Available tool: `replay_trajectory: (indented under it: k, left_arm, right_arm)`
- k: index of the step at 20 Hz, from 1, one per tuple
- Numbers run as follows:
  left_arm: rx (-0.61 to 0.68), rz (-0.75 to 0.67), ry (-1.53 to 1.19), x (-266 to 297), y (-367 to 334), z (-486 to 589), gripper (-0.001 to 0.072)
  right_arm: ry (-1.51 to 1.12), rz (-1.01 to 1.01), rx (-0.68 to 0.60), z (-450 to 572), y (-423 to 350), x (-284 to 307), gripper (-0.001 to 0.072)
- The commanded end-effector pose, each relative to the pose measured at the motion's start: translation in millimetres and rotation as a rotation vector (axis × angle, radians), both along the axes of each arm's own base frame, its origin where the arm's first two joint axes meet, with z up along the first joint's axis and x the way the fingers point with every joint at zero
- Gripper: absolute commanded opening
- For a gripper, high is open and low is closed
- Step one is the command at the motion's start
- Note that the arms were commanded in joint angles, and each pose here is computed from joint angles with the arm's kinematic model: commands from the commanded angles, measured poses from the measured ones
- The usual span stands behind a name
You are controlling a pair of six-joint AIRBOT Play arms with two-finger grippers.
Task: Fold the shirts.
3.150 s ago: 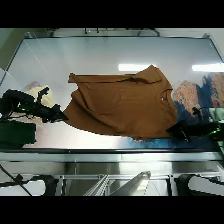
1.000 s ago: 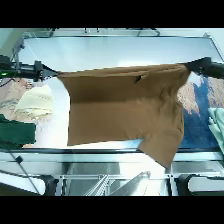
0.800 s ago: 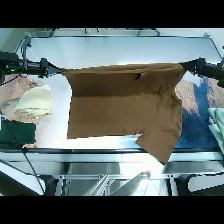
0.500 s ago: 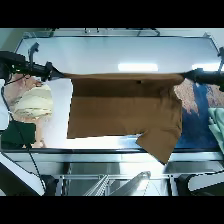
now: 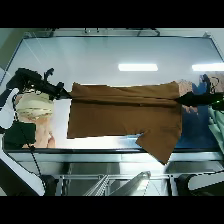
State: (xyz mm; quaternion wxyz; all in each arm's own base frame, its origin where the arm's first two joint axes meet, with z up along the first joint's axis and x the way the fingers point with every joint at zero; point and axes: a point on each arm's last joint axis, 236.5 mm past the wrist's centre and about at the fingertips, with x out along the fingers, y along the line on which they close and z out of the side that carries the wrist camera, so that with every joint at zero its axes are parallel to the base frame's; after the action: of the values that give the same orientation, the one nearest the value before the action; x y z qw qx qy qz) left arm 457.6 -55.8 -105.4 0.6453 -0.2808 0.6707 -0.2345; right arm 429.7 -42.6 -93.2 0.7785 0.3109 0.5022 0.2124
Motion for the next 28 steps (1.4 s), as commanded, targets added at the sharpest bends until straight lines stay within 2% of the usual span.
replay_trajectory:
  k: [1,2,3,4,5,6,7,10,12,13,14,19,22,25,28]
  left_arm:
    - [-0.008,0.004,0.063,-17,-4,-15,0.0014]
    - [-0.013,-0.001,0.069,-20,-5,-14,0.0013]
    - [-0.022,-0.011,0.075,-23,-6,-10,0.0013]
    - [-0.025,-0.019,0.072,-24,-7,-4,0.0077]
    - [-0.030,-0.021,0.062,-24,-6,5,0.0397]
    - [-0.029,-0.024,0.045,-22,-4,14,0.0682]
    - [-0.029,-0.012,0.035,-19,1,26,0.0714]
    - [-0.032,-0.014,0.011,-23,14,62,0.0714]
    - [-0.039,-0.001,0.024,-42,19,77,0.0714]
    - [-0.044,0.005,0.034,-55,20,79,0.0714]
    - [-0.050,0.004,0.044,-69,20,79,0.0713]
    - [-0.089,0.064,0.144,-148,15,61,0.0696]
    - [-0.091,0.137,0.162,-175,19,51,0.0696]
    - [-0.080,0.211,0.173,-190,23,39,0.0696]
    - [-0.093,0.218,0.218,-206,15,28,0.0696]
  right_arm:
    - [0.022,0.004,-0.003,-11,3,-9,0.0019]
    - [0.022,0.002,0.002,-10,4,-9,0.0025]
    - [0.031,-0.007,0.017,-9,5,-9,0.0161]
    - [0.043,-0.007,0.031,-6,7,-11,0.0266]
    - [0.046,-0.001,0.048,0,8,-14,0.0263]
    - [0.052,-0.005,0.056,7,6,-17,0.0264]
    - [0.053,-0.018,0.057,17,1,-20,0.0264]
    - [0.063,-0.066,0.020,52,-27,-38,0.0271]
    - [0.139,-0.081,-0.036,60,-44,-68,0.0316]
    - [0.189,-0.084,-0.067,58,-50,-87,0.0384]
    - [0.231,-0.090,-0.088,53,-53,-103,0.0401]
    - [0.388,-0.118,0.016,4,-12,-162,0.0402]
    - [0.457,-0.106,0.063,-20,23,-185,0.0402]
    - [0.481,-0.061,0.066,-31,52,-192,0.0402]
    - [0.448,-0.009,0.061,-31,81,-180,0.0401]
